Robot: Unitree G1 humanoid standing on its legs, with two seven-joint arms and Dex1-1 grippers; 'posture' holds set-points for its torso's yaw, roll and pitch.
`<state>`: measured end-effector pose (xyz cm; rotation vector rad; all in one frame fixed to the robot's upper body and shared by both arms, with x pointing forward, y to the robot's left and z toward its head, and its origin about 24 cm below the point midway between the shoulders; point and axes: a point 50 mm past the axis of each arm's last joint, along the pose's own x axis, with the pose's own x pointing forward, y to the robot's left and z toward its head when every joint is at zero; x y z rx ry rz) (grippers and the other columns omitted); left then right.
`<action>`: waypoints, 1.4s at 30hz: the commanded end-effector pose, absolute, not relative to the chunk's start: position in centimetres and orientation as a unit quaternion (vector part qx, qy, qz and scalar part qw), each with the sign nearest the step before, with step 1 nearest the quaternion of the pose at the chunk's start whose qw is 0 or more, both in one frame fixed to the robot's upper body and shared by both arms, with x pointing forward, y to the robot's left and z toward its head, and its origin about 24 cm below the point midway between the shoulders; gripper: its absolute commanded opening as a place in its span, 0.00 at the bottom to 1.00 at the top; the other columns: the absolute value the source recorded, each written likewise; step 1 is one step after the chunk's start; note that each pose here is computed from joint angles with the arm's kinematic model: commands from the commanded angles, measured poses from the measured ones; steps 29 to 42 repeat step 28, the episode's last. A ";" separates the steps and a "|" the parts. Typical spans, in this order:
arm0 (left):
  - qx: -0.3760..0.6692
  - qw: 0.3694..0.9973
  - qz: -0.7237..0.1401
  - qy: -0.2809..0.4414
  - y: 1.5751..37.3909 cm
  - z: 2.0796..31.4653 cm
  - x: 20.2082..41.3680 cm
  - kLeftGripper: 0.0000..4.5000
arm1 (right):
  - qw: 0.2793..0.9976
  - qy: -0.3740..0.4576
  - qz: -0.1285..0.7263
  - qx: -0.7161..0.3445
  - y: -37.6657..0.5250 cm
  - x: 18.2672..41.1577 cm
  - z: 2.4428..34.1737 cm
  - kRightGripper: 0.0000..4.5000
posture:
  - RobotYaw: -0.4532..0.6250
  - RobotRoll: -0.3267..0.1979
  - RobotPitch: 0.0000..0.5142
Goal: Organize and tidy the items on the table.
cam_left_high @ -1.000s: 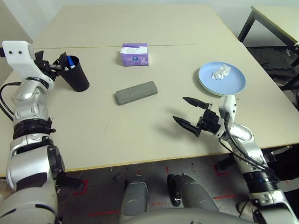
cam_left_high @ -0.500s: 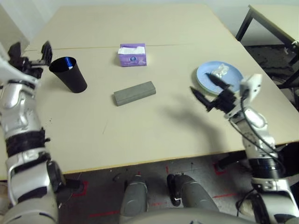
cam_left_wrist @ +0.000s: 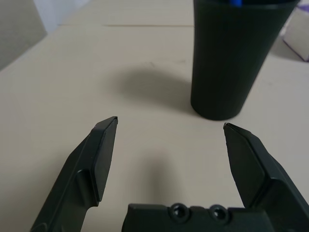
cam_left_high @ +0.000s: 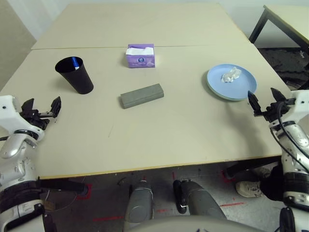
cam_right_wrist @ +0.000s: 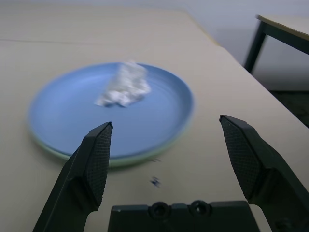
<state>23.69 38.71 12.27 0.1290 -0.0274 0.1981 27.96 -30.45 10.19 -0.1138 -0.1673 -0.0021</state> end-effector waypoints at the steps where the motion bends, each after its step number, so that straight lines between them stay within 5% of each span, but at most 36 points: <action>1: 0.068 0.993 0.098 0.002 38.8 11.5 23.5 0.99 | 0.995 -0.079 -0.018 -0.058 -31.5 27.6 9.6 1.00 | 0.45 0.62 0.33; 22: 0.105 0.990 0.092 -0.001 39.1 13.7 22.5 0.99 | 0.993 -0.102 0.028 -0.060 -28.6 28.8 10.1 1.00 | 0.48 0.62 0.37; 42: 0.104 0.991 0.079 -0.005 38.3 13.9 23.7 0.99 | 0.993 -0.101 0.027 -0.060 -28.3 28.3 10.0 1.00 | 0.48 0.62 0.38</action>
